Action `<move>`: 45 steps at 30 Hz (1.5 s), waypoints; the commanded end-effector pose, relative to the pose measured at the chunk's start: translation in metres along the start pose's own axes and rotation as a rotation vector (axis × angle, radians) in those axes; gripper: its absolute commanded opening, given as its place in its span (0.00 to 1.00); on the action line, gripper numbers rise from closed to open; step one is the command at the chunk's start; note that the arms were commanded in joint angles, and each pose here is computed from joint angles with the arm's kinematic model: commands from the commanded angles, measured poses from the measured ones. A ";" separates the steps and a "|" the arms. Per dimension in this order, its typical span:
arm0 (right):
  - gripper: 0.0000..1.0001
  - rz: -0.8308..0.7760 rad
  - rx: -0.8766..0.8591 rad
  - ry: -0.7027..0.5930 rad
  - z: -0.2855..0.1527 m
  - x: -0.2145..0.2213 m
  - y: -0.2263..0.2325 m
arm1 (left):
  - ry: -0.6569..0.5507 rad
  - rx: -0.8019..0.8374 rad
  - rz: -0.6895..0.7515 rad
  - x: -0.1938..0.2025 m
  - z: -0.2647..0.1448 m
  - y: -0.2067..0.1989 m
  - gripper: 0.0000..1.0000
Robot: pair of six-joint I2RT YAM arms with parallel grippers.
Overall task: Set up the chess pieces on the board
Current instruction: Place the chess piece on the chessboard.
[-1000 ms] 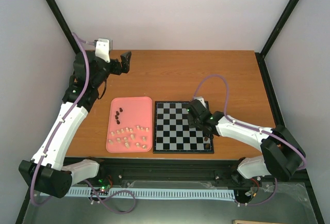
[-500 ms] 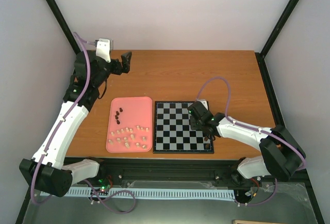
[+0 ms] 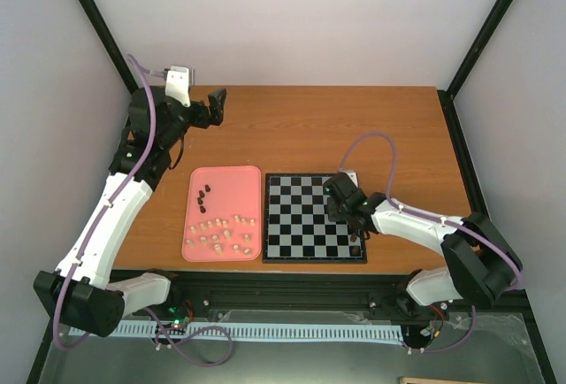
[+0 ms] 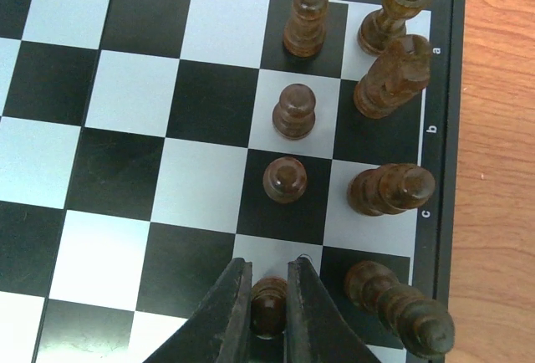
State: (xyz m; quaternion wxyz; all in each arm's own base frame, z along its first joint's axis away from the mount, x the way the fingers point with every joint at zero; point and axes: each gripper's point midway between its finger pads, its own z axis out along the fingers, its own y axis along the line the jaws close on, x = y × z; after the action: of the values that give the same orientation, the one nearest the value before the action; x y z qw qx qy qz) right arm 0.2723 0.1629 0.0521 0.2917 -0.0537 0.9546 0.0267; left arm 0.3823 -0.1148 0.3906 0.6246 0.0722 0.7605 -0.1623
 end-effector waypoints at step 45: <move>0.20 0.010 -0.041 -0.056 -0.016 -0.019 -0.001 | -0.039 0.016 0.006 -0.014 -0.003 -0.005 1.00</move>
State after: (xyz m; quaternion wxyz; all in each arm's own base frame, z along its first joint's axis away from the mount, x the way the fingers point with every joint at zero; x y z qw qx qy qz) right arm 0.2767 0.1624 0.0591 0.3000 -0.0520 0.9517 0.0394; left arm 0.3823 -0.1148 0.3906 0.6246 0.0722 0.7605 -0.1623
